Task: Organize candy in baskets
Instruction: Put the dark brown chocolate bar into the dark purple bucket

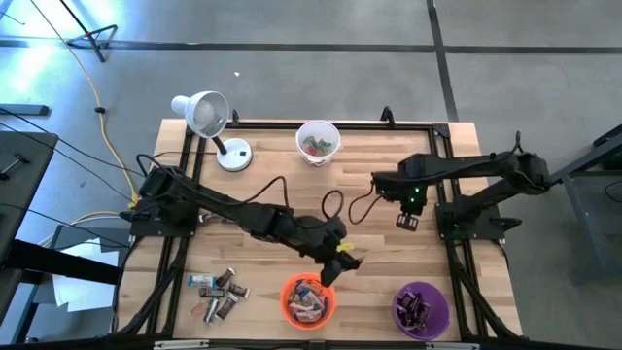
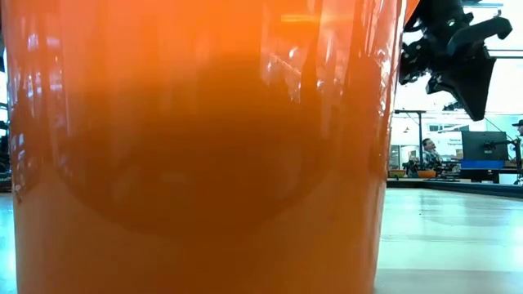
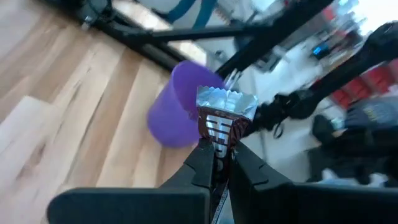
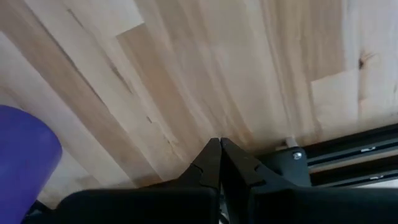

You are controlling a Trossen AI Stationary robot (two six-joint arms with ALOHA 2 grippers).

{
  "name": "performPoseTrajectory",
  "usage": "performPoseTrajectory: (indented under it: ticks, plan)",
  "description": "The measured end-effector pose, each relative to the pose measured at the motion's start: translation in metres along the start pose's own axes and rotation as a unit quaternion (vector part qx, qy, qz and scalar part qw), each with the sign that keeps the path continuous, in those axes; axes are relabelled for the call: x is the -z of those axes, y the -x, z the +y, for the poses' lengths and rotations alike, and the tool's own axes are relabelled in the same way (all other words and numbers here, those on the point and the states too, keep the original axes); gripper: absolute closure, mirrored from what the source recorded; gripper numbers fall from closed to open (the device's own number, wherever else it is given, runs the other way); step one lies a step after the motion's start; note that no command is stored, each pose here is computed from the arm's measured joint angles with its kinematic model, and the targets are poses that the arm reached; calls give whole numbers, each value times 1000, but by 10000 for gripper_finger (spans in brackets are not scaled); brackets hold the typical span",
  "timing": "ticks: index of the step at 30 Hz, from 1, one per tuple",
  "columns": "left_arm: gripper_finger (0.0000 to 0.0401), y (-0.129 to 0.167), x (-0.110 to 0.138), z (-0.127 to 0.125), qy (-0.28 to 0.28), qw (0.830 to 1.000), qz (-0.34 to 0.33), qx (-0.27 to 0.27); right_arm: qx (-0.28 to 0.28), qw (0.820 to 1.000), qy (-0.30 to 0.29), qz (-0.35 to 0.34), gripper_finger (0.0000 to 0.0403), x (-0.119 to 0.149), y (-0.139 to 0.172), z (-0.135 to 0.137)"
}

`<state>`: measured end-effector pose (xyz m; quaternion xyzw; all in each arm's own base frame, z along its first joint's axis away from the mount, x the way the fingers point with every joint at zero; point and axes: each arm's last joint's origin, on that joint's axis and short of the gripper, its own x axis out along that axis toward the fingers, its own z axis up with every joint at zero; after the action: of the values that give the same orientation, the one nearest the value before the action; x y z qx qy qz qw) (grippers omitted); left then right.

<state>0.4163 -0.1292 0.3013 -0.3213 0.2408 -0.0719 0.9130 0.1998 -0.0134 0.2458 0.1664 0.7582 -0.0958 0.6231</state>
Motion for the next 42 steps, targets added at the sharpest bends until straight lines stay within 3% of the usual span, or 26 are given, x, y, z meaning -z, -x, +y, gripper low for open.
performPoseTrajectory:
  ticks: [7, 11, 16, 22, 26, 30, 36, 42]
  plan:
    - [396, 7, -4, -14, -9, 999, -6, -51, 16, 996, -29, -81, 403, 25, 13, 28]
    - [396, 7, -6, -15, -9, 998, -20, -63, 8, 981, -39, -190, 403, 54, 42, 43]
    - [396, 8, -11, -10, -8, 996, -39, -83, -64, 926, -71, -364, 403, 92, 81, 54]
    - [396, 10, -32, -3, -32, 986, -124, -105, -141, 848, -82, -504, 403, 114, 107, 59]
    - [396, 13, -53, 3, -61, 969, -204, -125, -136, 803, -68, -576, 403, 121, 116, 64]
    - [396, 24, -78, 0, -88, 950, -255, -159, -111, 771, -57, -625, 403, 123, 122, 69]
    - [396, 38, -104, 0, -106, 923, -305, -209, -82, 756, -31, -649, 393, 123, 126, 71]
    - [396, 42, -112, 4, -98, 917, -317, -220, -60, 746, -23, -663, 338, 121, 129, 70]
